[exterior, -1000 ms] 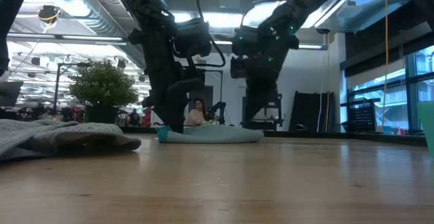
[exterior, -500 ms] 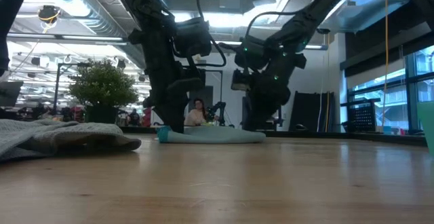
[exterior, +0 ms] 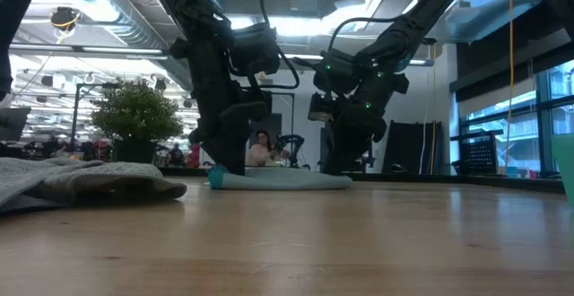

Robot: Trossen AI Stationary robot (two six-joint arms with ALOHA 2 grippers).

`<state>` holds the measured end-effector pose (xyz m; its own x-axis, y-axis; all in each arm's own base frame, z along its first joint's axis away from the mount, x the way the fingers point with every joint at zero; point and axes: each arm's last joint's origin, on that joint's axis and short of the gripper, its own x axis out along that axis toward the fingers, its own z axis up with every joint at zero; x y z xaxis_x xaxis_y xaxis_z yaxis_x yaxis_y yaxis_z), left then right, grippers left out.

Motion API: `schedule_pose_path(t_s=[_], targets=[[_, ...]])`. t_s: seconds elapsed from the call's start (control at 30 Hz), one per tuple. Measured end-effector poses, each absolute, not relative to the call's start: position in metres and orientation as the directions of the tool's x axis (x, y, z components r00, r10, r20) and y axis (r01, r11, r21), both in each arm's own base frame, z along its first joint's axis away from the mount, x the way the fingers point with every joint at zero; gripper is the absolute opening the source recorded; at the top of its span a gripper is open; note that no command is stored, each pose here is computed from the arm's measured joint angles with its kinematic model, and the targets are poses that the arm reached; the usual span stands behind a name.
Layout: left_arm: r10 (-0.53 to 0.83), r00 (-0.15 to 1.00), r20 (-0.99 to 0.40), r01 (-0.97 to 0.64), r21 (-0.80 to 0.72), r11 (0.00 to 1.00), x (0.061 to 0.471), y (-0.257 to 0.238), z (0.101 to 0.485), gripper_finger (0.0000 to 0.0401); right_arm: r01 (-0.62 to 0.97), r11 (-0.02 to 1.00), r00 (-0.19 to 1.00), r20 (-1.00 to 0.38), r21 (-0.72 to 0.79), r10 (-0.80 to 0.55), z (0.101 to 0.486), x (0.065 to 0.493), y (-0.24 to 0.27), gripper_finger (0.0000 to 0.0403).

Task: Roll microfiber towels into tight, uniform cylinder then place into a basket
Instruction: Roll the blue towel

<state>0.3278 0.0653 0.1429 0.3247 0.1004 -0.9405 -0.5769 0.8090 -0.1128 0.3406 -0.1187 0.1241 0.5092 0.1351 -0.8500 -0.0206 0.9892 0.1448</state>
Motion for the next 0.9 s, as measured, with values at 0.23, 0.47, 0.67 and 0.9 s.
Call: schedule_pose_path(t_s=[0.23, 0.47, 0.67, 0.9], targets=[[0.051, 0.315, -0.948, -0.544, -0.136, 0.828, 0.328, 0.069, 0.163, 0.0087, -0.018, 0.990, 0.510, -0.850, 0.143, 0.132, 0.124, 0.341, -0.119, 0.0133], [0.123, 0.381, -0.916, -0.544, -0.115, 0.831, 0.319, 0.069, 0.198, 0.0089, -0.017, 0.990, 0.513, -0.848, 0.141, 0.130, 0.125, 0.342, -0.120, 0.0133], [0.168, 0.451, -0.877, -0.544, -0.121, 0.830, 0.307, 0.065, 0.227, 0.0087, -0.013, 0.992, 0.515, -0.849, 0.128, 0.117, 0.135, 0.347, -0.123, 0.0133], [0.189, 0.500, -0.845, -0.519, -0.118, 0.846, 0.298, 0.052, 0.248, 0.0089, -0.010, 0.994, 0.526, -0.845, 0.112, 0.100, 0.154, 0.346, -0.123, 0.0133]])
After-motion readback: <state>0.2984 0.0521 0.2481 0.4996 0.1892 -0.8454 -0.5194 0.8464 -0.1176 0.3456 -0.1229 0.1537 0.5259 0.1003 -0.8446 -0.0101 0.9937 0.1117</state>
